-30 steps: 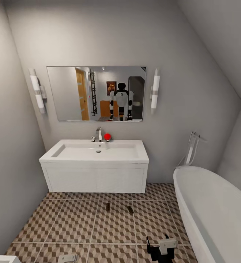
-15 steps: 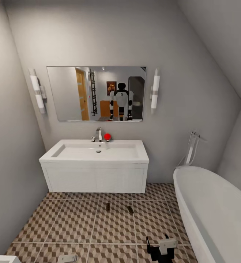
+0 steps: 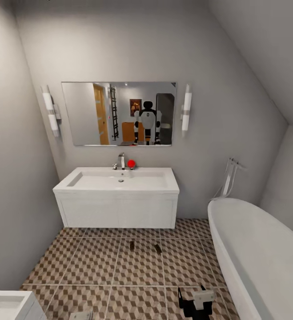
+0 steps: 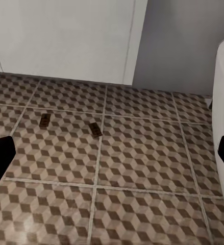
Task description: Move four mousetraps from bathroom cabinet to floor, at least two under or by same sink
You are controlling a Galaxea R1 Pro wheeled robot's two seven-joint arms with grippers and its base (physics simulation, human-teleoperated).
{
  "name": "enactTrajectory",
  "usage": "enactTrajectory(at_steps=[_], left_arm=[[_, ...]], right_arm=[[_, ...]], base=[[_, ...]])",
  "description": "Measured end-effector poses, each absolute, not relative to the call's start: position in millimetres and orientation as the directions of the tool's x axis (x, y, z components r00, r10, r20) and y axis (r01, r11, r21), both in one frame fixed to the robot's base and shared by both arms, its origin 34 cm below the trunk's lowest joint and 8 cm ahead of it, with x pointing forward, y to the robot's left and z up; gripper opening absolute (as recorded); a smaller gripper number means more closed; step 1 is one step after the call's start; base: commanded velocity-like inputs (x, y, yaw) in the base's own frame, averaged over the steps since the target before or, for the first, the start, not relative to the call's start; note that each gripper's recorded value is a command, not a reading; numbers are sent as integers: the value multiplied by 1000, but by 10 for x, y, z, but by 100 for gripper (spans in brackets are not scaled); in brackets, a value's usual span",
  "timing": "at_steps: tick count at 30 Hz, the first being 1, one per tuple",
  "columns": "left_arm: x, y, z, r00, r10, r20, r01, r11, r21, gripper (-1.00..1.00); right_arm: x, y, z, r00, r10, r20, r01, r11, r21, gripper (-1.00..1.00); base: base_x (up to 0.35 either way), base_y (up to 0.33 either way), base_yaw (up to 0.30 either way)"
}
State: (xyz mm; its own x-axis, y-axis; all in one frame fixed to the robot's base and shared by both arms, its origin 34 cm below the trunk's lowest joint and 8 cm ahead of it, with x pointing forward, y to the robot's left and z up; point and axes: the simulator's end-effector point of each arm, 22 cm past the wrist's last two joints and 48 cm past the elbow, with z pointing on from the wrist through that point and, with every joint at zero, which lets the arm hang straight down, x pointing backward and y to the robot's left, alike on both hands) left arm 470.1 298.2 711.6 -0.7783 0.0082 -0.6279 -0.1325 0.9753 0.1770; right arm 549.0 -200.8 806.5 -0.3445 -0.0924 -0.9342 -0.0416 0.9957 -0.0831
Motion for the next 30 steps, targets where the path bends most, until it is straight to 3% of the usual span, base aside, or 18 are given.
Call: enactTrajectory(at_steps=[30], left_arm=[[4696,2985,7113,-779,8,-627,-133,975,178,100]], right_arm=[[5490,-2008,8065,-345,-93,-934,-42,996,-83,100]], base=[[-334,0,0]])
